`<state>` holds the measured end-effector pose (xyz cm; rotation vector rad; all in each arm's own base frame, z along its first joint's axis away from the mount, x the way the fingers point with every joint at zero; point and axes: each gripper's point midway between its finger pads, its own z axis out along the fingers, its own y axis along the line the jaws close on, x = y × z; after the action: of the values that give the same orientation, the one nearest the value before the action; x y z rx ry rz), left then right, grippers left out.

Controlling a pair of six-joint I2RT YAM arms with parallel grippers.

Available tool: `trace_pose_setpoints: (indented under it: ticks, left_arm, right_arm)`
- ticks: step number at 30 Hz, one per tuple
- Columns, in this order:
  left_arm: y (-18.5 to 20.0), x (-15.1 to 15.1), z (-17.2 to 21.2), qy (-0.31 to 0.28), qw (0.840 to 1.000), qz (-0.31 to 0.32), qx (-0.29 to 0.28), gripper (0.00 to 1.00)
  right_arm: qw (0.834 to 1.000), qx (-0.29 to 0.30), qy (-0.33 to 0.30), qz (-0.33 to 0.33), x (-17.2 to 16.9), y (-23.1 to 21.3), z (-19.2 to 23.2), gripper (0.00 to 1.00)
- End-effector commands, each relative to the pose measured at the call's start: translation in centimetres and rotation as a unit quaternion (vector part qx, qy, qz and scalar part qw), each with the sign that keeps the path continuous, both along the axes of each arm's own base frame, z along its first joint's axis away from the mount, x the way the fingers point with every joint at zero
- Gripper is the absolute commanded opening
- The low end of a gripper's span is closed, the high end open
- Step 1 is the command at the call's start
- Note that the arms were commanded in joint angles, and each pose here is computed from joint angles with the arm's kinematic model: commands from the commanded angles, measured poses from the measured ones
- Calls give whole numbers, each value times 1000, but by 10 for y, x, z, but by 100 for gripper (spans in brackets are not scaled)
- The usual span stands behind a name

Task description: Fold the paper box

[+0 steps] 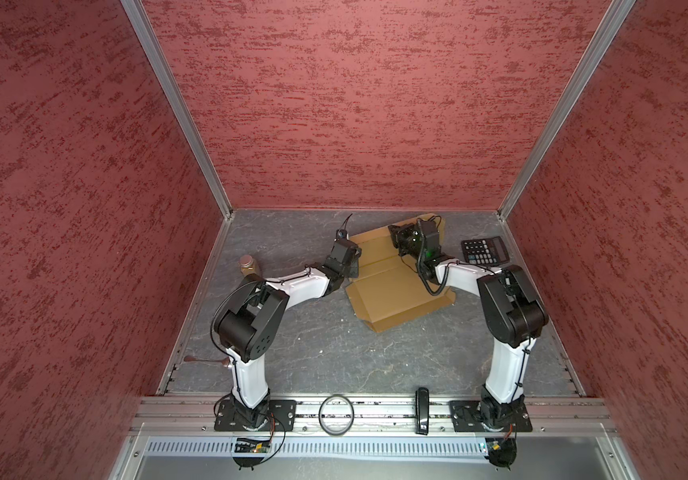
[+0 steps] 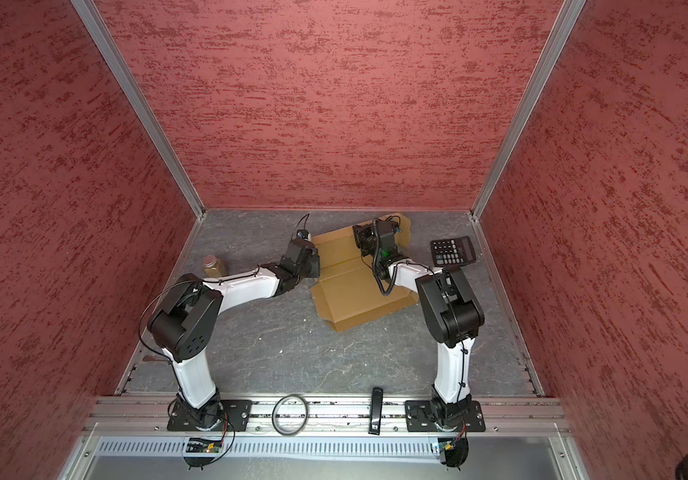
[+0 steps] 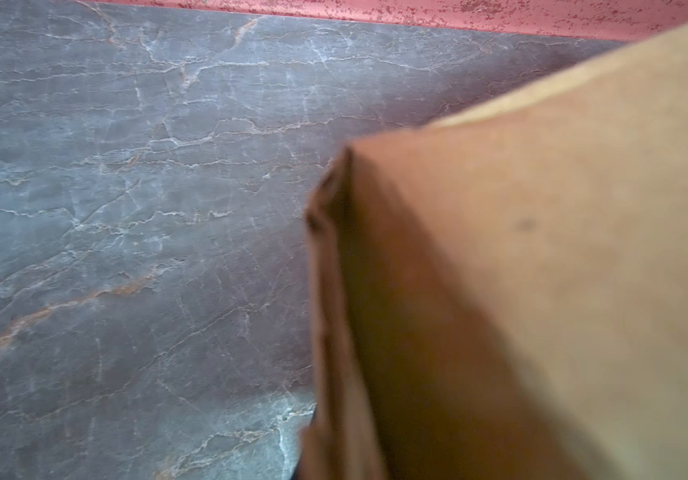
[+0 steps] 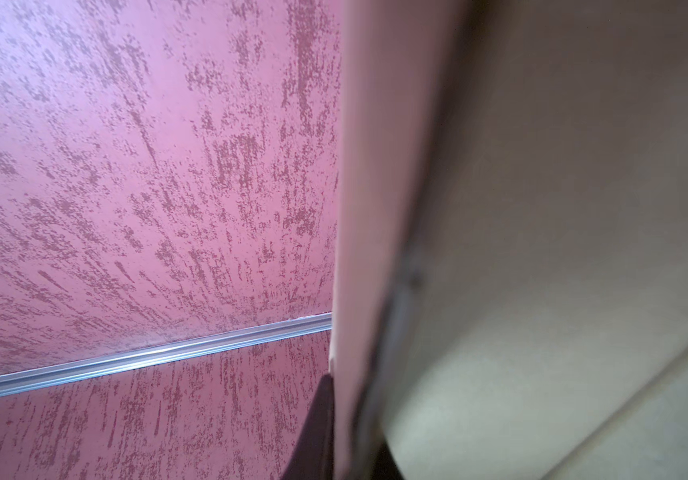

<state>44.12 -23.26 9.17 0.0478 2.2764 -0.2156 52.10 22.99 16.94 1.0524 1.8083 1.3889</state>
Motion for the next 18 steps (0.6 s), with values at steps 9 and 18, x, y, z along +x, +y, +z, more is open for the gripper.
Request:
trace_pose_setpoints:
  ticks: [9,18]
  left_arm:
    - [7,-2,2,0,1000,5,12,0]
    - [19,-4,11,-25,999,1,25,0]
  right_arm:
    - [999,7,7,42,-31,15,16,44]
    - [993,-85,5,77,-84,-4,29,51]
